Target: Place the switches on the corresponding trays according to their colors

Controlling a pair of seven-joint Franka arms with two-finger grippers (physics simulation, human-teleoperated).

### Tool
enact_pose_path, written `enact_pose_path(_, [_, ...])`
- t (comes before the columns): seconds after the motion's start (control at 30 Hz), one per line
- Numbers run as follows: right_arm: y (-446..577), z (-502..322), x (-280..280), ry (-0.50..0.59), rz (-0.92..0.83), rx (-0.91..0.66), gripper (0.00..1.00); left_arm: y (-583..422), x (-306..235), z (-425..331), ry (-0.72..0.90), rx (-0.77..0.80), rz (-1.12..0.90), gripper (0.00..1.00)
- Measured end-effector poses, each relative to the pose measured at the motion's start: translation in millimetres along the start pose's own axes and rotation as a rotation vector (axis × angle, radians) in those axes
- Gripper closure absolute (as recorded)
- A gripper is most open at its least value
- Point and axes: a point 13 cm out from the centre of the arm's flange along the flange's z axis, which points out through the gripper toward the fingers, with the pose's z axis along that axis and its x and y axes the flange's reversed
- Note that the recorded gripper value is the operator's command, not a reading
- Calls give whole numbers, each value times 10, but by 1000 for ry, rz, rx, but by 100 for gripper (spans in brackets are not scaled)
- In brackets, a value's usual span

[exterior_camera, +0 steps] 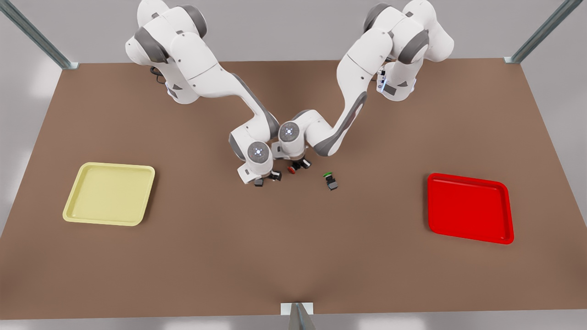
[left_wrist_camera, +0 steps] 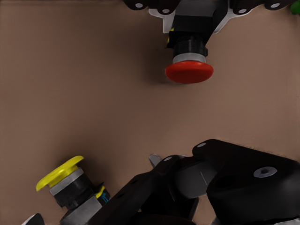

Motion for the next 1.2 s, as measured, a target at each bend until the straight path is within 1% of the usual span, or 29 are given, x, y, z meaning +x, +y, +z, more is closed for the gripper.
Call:
enact_pose_path(0.07, [-6, -4, -24, -4, -4, -7, 0, 245, 44, -409, -4, -8, -24, 49])
enact_pose_path(0.1, [-4, 8, -22, -5, -9, -7, 0, 553, 181, -665, 7, -11, -61, 48])
enact_pose_path(0.13, [-16, 9, -46, -7, -9, -9, 0, 1019, 430, -854, 31, -17, -116, 48])
enact_pose_path(0.2, [-69, 3, -129, -7, -7, -12, 0, 2044, 1157, -1089, 90, -48, -234, 48])
enact_pose_path(0.27, [-100, -5, -173, -6, -16, -11, 0, 2914, 1950, -1111, 159, -84, -336, 48])
enact_pose_path(0.33, [-118, 10, -178, -4, -29, -7, 0, 3610, 2556, -984, 221, -96, -427, 48])
enact_pose_path(0.4, [-146, 19, -192, 2, -50, -1, 0, 4200, 3014, -822, 250, -89, -514, 48])
enact_pose_path(0.43, [-169, 17, -205, 6, -62, 2, 0, 4478, 3160, -719, 258, -85, -551, 48])
enact_pose_path(0.47, [-183, 20, -205, 10, -76, 6, 0, 4710, 3245, -643, 260, -85, -575, 44])
enact_pose_path(0.6, [-209, 49, -170, 24, -134, 20, 0, 5138, 3152, -331, 256, -101, -546, 45])
enact_pose_path(0.77, [-203, 169, -91, 40, -195, 36, 0, 5577, 2770, -254, 174, -106, -495, 44])
enact_pose_path(0.8, [-207, 212, -85, 45, -203, 40, 0, 5602, 2733, -260, 164, -104, -484, 12])
enact_pose_path(0.83, [-207, 245, -76, 49, -212, 43, 0, 5612, 2704, -263, 157, -103, -471, 0])
enact_pose_path(0.9, [-198, 287, -46, 55, -229, 47, 0, 5666, 2575, -399, 130, -109, -451, 0])
enact_pose_path(0.93, [-201, 309, -37, 58, -236, 49, 0, 5776, 2374, -721, 82, -107, -467, 0])
enact_pose_path(1.0, [-205, 324, -31, 61, -247, 50, 0, 5999, 1953, -1859, -55, -80, -526, 0])
enact_pose_path(1.03, [-208, 323, -33, 62, -252, 49, 0, 5897, 1781, -2401, -98, -64, -519, 0])
enact_pose_path(1.07, [-211, 323, -37, 62, -256, 49, 11, 5644, 1661, -2784, -110, -38, -499, 0])
enact_pose_path(1.1, [-212, 320, -38, 63, -261, 48, 17, 5429, 1669, -3028, -101, -8, -488, 0])
enact_pose_path(1.2, [-232, 304, -63, 64, -270, 47, 17, 5044, 1966, -3394, -44, 70, -491, 0])
